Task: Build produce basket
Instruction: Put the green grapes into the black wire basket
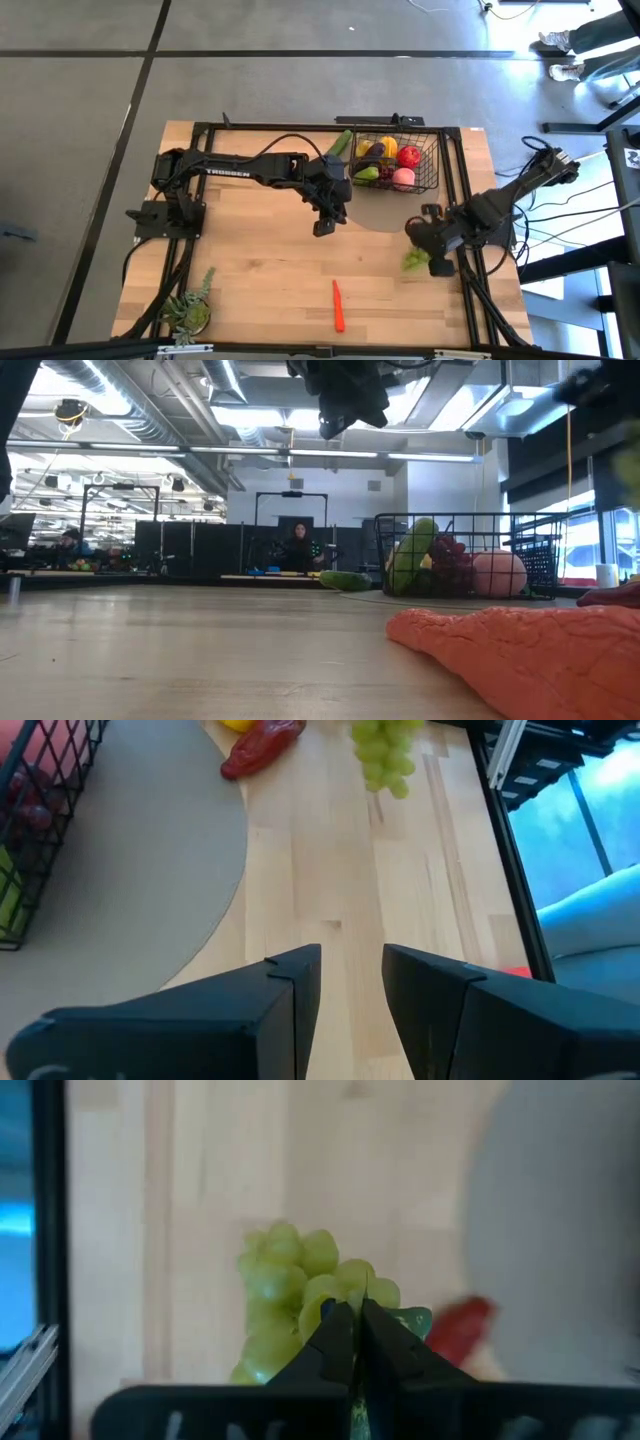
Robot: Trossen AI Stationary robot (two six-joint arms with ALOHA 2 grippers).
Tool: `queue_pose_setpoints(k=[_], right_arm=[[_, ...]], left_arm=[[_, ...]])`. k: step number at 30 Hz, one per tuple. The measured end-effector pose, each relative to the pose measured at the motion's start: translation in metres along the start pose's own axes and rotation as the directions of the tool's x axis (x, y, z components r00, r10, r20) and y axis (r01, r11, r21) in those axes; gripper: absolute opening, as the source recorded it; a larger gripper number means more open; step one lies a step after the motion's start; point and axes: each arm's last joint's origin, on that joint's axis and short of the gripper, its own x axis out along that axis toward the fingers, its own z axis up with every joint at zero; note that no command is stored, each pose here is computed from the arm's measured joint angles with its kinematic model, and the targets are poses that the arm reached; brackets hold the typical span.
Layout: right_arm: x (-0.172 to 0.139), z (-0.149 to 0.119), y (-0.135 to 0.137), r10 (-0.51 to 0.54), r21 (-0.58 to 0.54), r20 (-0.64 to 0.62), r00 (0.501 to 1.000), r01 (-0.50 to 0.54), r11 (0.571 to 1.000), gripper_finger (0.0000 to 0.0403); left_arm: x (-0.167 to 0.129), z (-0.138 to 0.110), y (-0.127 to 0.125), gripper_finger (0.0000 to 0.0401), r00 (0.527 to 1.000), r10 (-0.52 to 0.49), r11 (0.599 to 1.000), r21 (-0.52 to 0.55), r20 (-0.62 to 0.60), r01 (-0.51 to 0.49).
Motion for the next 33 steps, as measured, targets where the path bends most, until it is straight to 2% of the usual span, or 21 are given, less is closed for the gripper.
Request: queue_pose_setpoints(k=[4, 8, 11, 14, 17, 20, 28, 33], right_arm=[[-0.030, 0.008, -0.011, -0.124, 0.040, 0.046, 0.991, 0.122, 0.992, 0.0000], [-0.062, 0.017, -0.026, -0.262, 0.113, 0.116, 0.958, 0.249, 0.962, 0.0000], [-0.086, 0.021, -0.038, -0.378, 0.179, 0.169, 0.910, 0.348, 0.920, 0.0000], [-0.106, 0.026, -0.051, -0.482, 0.223, 0.216, 0.849, 0.437, 0.871, 0.0000], [-0.118, 0.030, -0.063, -0.554, 0.247, 0.240, 0.797, 0.501, 0.829, 0.0000], [-0.122, 0.034, -0.078, -0.635, 0.275, 0.221, 0.741, 0.577, 0.769, 0.0000], [-0.123, 0.045, -0.120, -0.710, 0.293, 0.133, 0.691, 0.657, 0.695, 0.0000], [-0.116, 0.057, -0.151, -0.659, 0.320, 0.097, 0.746, 0.603, 0.730, 0.0000]], left_arm=[[0.001, 0.000, -0.003, 0.0098, 1.000, -0.006, 1.000, 0.026, 0.001, 0.006], [0.001, 0.000, -0.003, 0.0098, 1.000, -0.007, 1.000, 0.028, 0.003, 0.007], [0.001, 0.001, -0.003, 0.0098, 1.000, -0.001, 1.000, 0.031, 0.015, 0.001], [0.001, 0.007, -0.003, 0.0098, 0.997, 0.015, 0.998, 0.054, 0.082, -0.020], [-0.001, 0.015, -0.002, 0.0098, 0.987, 0.037, 0.994, 0.098, 0.159, -0.054], [-0.003, 0.021, 0.000, 0.0098, 0.974, 0.051, 0.991, 0.113, 0.221, -0.077], [-0.008, 0.027, 0.017, 0.0098, 0.961, 0.082, 0.990, 0.087, 0.265, -0.108], [-0.012, 0.028, 0.027, 0.0098, 0.957, 0.104, 0.989, 0.069, 0.270, -0.127]])
